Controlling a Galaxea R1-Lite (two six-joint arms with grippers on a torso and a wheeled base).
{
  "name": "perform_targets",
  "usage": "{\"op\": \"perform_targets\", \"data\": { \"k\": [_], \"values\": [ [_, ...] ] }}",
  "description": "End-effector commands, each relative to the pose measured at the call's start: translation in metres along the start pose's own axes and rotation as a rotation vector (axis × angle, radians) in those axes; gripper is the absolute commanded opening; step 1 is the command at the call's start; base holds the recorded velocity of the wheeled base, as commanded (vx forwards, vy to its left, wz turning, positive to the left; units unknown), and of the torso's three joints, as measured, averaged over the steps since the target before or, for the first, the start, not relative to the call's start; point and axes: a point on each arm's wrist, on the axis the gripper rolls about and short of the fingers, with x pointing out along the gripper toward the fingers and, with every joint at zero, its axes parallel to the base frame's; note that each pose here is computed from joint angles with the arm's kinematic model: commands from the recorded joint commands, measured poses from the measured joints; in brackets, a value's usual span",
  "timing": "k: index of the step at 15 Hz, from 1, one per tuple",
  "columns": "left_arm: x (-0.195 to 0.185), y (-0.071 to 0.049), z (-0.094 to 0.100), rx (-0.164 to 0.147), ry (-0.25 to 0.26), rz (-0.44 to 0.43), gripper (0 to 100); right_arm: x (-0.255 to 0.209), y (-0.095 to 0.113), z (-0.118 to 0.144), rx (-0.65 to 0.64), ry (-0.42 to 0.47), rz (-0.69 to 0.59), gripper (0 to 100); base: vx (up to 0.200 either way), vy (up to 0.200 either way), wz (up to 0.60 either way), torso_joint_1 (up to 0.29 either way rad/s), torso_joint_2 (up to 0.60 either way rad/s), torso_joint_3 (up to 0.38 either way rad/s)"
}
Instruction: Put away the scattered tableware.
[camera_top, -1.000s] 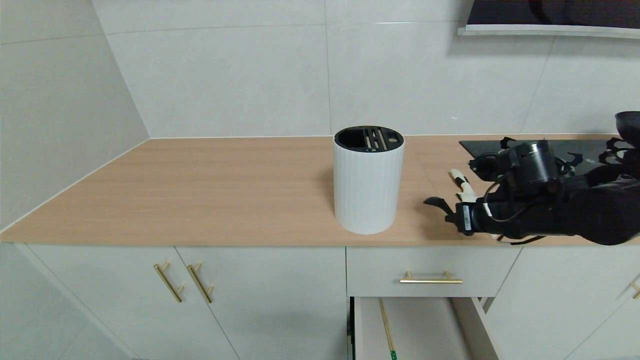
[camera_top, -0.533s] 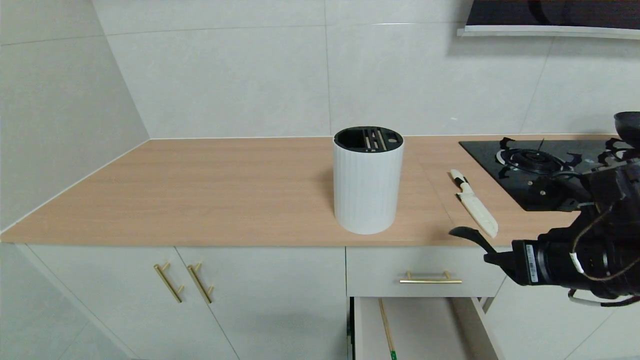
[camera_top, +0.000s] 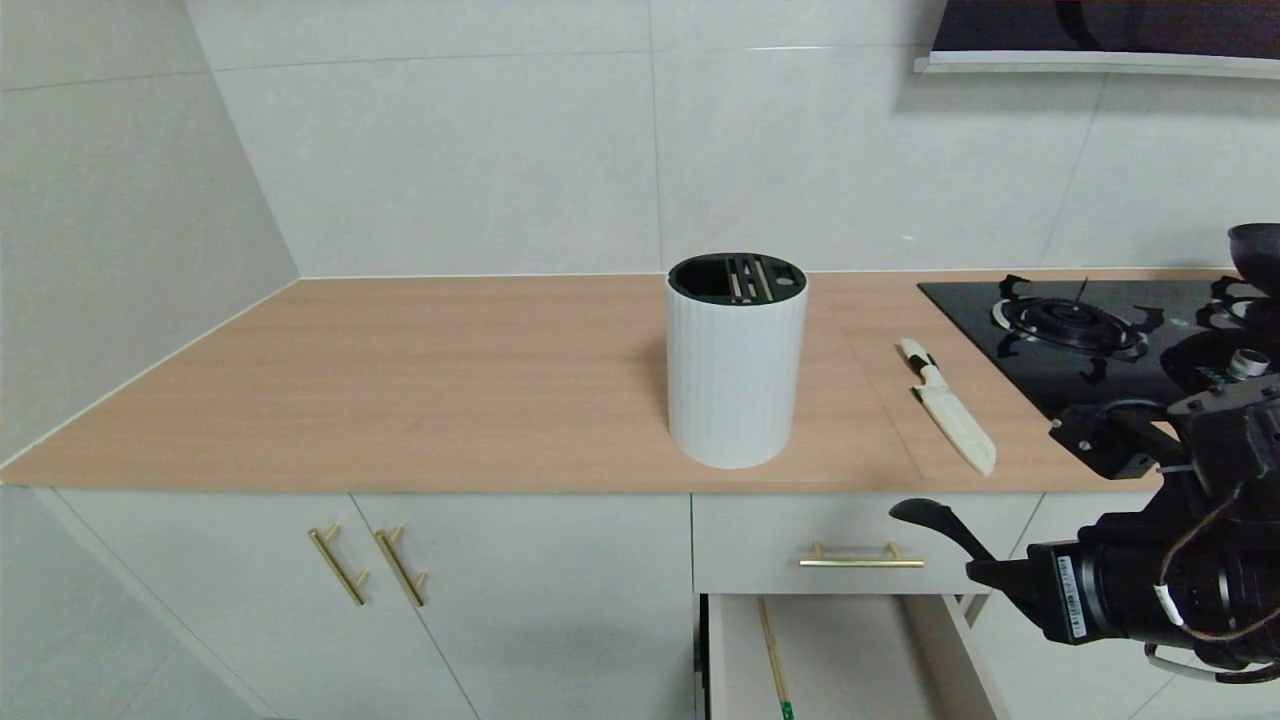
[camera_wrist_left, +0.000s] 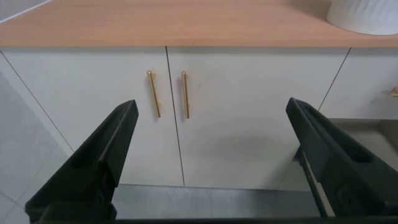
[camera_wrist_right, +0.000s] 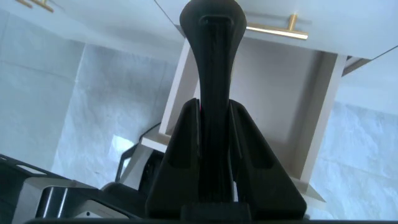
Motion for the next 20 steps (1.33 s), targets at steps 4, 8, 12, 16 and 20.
{"op": "perform_targets", "data": {
  "k": [4,8,12,16,20],
  "values": [
    [0.0001,0.0,0.0,0.001,0.001,0.001,100,0.0067,-0.0006,-0.0034,-0.002,0.028,-0.007,0,0.0,0.0,0.0,-0.084,0.17,0.103],
    [0.0001,0.0,0.0,0.0,0.001,0.001,100,0.0071,-0.0007,-0.0036,-0.002,0.031,-0.008,0,0.0,0.0,0.0,-0.203,0.47,0.27],
    [0.0001,0.0,0.0,0.0,0.001,0.001,100,0.0118,-0.0015,-0.006,-0.003,0.051,-0.015,0,0.0,0.0,0.0,-0.201,0.49,0.289],
    [0.0001,0.0,0.0,0.0,0.001,0.001,100,0.0127,-0.0014,-0.006,-0.003,0.05,-0.014,0,0.0,0.0,0.0,-0.182,0.47,0.289],
    [0.0001,0.0,0.0,0.0,0.001,0.001,100,0.0132,-0.0016,-0.0065,-0.003,0.052,-0.015,0,0.0,0.0,0.0,-0.152,0.46,0.31]
  ]
}}
